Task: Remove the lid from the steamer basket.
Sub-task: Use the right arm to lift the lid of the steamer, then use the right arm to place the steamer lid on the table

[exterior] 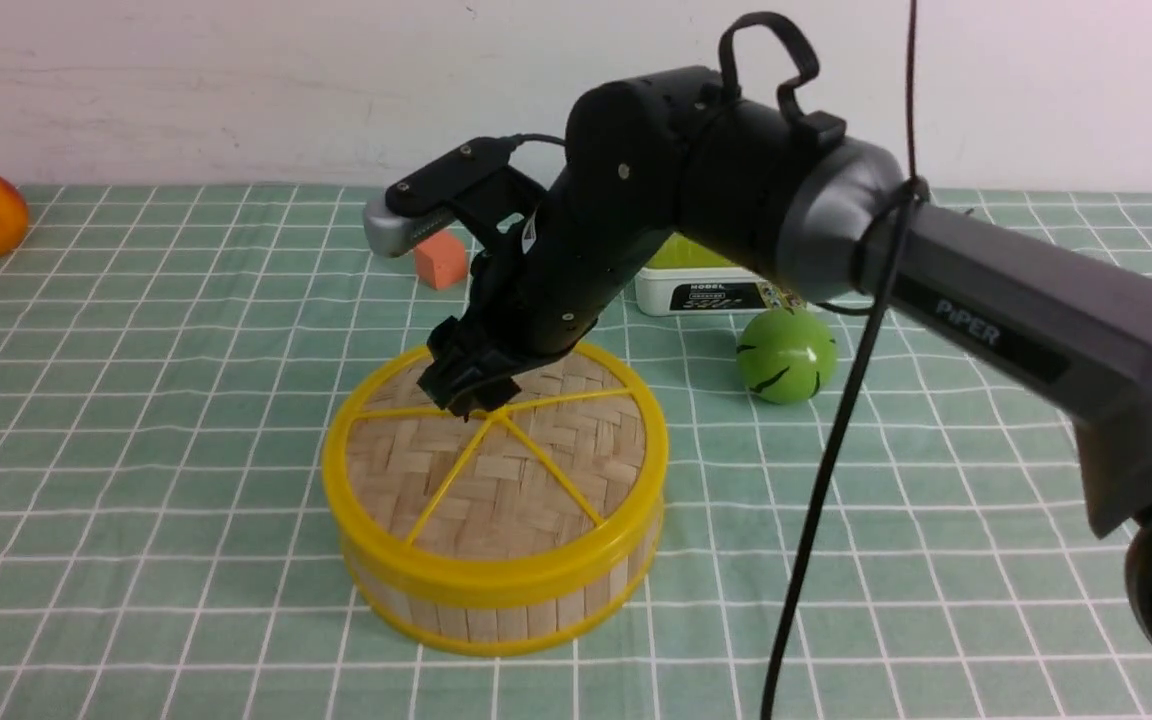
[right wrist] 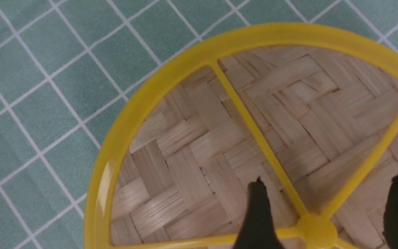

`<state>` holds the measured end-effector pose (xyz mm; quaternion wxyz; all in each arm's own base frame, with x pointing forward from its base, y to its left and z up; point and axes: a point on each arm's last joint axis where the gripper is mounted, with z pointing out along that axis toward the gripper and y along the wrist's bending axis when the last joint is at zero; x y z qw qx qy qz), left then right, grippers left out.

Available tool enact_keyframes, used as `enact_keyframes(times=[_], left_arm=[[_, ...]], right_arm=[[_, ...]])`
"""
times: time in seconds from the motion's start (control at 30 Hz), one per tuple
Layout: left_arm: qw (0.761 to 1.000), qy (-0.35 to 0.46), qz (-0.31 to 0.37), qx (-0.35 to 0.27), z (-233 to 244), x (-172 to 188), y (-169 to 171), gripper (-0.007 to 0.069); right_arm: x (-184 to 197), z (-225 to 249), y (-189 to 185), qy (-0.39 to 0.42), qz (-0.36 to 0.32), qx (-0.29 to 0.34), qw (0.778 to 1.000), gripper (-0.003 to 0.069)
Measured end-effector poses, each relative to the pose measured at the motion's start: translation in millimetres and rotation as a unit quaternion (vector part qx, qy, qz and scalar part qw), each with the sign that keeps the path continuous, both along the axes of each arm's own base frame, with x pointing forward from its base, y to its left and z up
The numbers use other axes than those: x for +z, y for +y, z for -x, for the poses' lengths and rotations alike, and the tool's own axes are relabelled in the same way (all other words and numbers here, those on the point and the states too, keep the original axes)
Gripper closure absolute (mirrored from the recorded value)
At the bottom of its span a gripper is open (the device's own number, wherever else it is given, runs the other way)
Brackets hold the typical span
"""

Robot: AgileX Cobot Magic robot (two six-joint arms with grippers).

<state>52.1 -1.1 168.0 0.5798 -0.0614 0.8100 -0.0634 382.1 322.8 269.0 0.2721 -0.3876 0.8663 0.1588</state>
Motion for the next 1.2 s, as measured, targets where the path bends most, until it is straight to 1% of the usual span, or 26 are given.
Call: enact_keyframes(times=[0.1, 0.17, 0.2, 0.23, 0.27, 0.3, 0.33, 0.37, 0.4, 0.6, 0.63, 0.67, 0.73, 0.77, 0.8, 0.83, 0.87, 0.97, 1.03, 1.07, 1.17, 1.2], left_arm=[[1.000, 0.000, 0.000, 0.000, 0, 0, 0, 0.0386], [1.000, 0.000, 0.000, 0.000, 0, 0, 0, 0.0386], [1.000, 0.000, 0.000, 0.000, 0, 0, 0, 0.0386], [1.000, 0.000, 0.000, 0.000, 0, 0, 0, 0.0386], [1.000, 0.000, 0.000, 0.000, 0, 0, 0, 0.0386], [1.000, 0.000, 0.000, 0.000, 0, 0, 0, 0.0386], [1.000, 0.000, 0.000, 0.000, 0, 0, 0, 0.0386], [1.000, 0.000, 0.000, 0.000, 0, 0, 0, 0.0386], [1.000, 0.000, 0.000, 0.000, 0, 0, 0, 0.0386], [1.000, 0.000, 0.000, 0.000, 0, 0, 0, 0.0386], [1.000, 0.000, 0.000, 0.000, 0, 0, 0, 0.0386], [1.000, 0.000, 0.000, 0.000, 0, 0, 0, 0.0386], [1.000, 0.000, 0.000, 0.000, 0, 0, 0, 0.0386], [1.000, 0.000, 0.000, 0.000, 0, 0, 0, 0.0386], [1.000, 0.000, 0.000, 0.000, 0, 0, 0, 0.0386], [1.000, 0.000, 0.000, 0.000, 0, 0, 0, 0.0386], [1.000, 0.000, 0.000, 0.000, 0, 0, 0, 0.0386], [1.000, 0.000, 0.000, 0.000, 0, 0, 0, 0.0386], [1.000, 0.000, 0.000, 0.000, 0, 0, 0, 0.0386], [1.000, 0.000, 0.000, 0.000, 0, 0, 0, 0.0386], [1.000, 0.000, 0.000, 0.000, 0, 0, 0, 0.0386], [1.000, 0.000, 0.000, 0.000, 0, 0, 0, 0.0386]], right_arm=[[-6, 0, 2, 0.001, 0.010, 0.003, 1.000, 0.0280], [-14, -1, 2, 0.007, 0.025, 0.005, 1.000, 0.0372], [-15, -1, 2, 0.007, 0.025, 0.005, 1.000, 0.0379], [-16, -2, 3, 0.007, 0.025, 0.005, 1.000, 0.0432], [-15, -2, 3, 0.006, 0.025, 0.005, 1.000, 0.0463], [-15, -2, 3, 0.004, 0.025, 0.005, 1.000, 0.0511], [-14, -2, 3, 0.004, 0.025, 0.005, 1.000, 0.0519], [-14, -2, 3, 0.003, 0.025, 0.005, 1.000, 0.0561], [-14, -2, 3, 0.003, 0.024, 0.005, 1.000, 0.0577], [-7, 0, 1, 0.000, 0.023, 0.005, 1.000, 0.0576], [-2, 1, 0, -0.001, 0.023, 0.006, 1.000, 0.0576], [14, 6, -5, -0.007, 0.025, 0.009, 1.000, 0.0576], [30, 11, -10, -0.017, 0.024, 0.010, 1.000, 0.0576], [53, 18, -17, -0.035, 0.023, 0.011, 0.999, 0.0576], [68, 23, -23, -0.047, 0.023, 0.010, 0.999, 0.0576], [92, 34, -34, -0.065, 0.028, 0.010, 0.997, 0.0576], [109, 42, -44, -0.076, 0.040, 0.008, 0.996, 0.0576], [136, 59, -63, -0.092, 0.059, 0.002, 0.994, 0.0576], [161, 72, -87, -0.111, 0.076, -0.015, 0.991, 0.0576], [169, 77, -98, -0.116, 0.073, -0.025, 0.990, 0.0576], [177, 86, -129, -0.110, 0.072, -0.058, 0.990, 0.0576], [175, 94, -149, -0.097, 0.075, -0.079, 0.989, 0.0576]])
